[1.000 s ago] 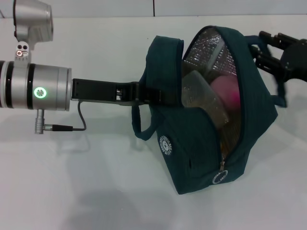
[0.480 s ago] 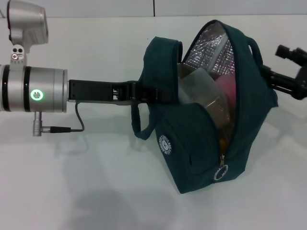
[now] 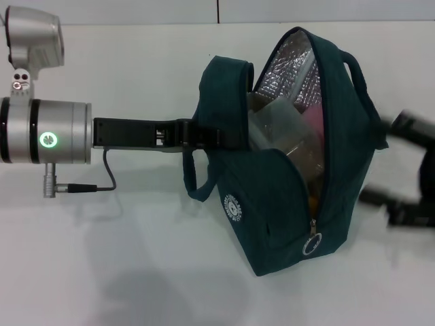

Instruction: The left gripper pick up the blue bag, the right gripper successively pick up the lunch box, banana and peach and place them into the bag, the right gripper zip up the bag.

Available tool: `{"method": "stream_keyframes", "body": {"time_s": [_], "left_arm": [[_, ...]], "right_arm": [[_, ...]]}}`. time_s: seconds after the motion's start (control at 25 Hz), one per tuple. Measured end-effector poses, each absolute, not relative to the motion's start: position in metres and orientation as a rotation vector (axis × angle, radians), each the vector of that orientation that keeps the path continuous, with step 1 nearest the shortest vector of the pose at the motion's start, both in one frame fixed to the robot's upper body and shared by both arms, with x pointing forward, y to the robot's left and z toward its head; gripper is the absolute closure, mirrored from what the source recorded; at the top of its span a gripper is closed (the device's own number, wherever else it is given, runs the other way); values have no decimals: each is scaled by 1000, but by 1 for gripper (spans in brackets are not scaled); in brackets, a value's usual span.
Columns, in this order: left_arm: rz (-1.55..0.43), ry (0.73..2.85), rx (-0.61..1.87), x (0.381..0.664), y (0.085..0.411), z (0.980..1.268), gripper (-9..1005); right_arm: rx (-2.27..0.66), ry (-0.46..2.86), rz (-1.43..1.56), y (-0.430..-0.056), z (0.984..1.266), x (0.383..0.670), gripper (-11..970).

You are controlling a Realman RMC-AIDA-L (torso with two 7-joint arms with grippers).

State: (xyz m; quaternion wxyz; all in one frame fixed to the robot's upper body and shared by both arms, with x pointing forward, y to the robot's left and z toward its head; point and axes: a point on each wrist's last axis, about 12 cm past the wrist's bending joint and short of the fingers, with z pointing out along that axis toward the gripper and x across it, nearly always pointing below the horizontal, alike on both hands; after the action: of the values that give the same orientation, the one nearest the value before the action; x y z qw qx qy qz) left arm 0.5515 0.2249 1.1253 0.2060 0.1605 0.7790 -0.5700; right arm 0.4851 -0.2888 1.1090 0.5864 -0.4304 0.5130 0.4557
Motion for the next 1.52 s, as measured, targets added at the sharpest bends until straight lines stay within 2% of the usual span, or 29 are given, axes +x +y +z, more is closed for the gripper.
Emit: {"method": "stream_keyframes", "body": {"time_s": [0.28, 0.72, 1.24, 1.52], "left_arm": [[-1582, 2167, 450, 550, 227, 1124, 934], [-1576, 2169, 441, 548, 230, 1122, 933], [-1568, 2167, 449, 549, 230, 1122, 933], [-1565, 2165, 453, 550, 229, 1123, 933]], "right_arm": [[-1132, 1309, 1121, -276, 1080, 471, 85], [-1218, 1531, 1056, -266, 1042, 469, 86], [-1217, 1540, 1048, -260, 1039, 473, 92], [-1243, 1493, 1077, -242, 1042, 479, 101]]}}
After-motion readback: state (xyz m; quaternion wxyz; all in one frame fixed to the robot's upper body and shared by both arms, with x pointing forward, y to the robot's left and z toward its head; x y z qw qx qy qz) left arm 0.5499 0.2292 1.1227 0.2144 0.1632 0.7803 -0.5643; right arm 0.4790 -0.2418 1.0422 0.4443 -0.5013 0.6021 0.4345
